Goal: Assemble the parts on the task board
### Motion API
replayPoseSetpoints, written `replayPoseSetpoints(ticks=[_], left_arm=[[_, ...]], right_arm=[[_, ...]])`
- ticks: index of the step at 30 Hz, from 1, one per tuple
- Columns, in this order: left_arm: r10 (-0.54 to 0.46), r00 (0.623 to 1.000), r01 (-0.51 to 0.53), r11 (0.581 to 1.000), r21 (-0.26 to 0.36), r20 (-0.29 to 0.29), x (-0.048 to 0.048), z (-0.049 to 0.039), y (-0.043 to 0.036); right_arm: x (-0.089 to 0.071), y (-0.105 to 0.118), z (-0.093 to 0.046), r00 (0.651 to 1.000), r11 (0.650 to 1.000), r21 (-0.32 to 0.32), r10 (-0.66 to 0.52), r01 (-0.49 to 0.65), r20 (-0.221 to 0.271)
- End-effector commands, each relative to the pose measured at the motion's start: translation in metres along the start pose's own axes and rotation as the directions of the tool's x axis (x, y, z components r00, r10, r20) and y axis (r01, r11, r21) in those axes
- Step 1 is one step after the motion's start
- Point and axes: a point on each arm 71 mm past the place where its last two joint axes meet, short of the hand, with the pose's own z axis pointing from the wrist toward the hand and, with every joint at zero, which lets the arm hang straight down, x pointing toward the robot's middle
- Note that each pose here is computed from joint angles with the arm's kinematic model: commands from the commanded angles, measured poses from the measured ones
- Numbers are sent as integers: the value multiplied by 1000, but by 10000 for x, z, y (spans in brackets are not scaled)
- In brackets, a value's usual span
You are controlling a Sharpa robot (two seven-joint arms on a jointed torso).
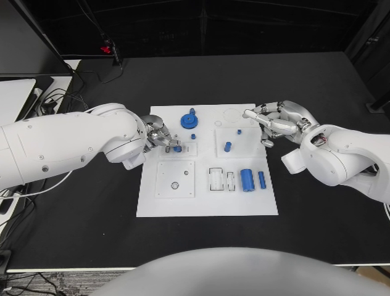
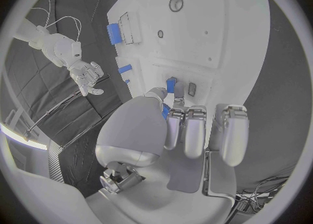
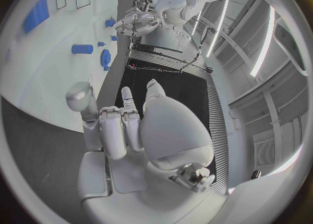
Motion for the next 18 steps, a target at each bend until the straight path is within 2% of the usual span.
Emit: replayPoseSetpoints(ticks=[1,18], left_arm=[[19,1000,-19,1000,0,-21,13,1,-9],[18,1000,-18,1000,-1,-18,6,10,-12]], right_arm=[[9,11,0,1000,1000,-5,2,-2,-7],[11,11,-1,1000,1000,-4,2,-2,-8]])
